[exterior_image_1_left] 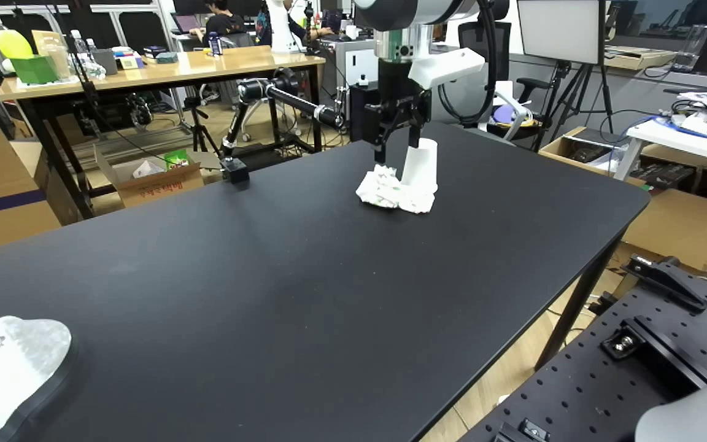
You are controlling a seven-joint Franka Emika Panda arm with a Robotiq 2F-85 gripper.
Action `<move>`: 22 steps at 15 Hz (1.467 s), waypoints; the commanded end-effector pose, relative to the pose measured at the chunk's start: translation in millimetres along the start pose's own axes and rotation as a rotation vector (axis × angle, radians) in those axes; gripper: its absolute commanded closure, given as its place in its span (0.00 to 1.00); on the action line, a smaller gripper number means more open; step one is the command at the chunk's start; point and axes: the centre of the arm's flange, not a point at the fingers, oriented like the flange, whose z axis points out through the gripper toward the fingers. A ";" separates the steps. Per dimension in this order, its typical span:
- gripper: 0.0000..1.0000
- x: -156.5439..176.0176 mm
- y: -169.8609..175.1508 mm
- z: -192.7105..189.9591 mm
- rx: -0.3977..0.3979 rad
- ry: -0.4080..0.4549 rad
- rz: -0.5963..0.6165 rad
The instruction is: Put the towel on the black thing on top of the table
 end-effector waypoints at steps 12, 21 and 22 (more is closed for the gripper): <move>0.00 -7.5 48.3 48.8 -0.206 0.090 -0.009; 0.00 -8.7 28.4 62.7 -0.203 0.092 0.007; 0.00 -6.0 22.9 58.1 -0.216 0.113 -0.008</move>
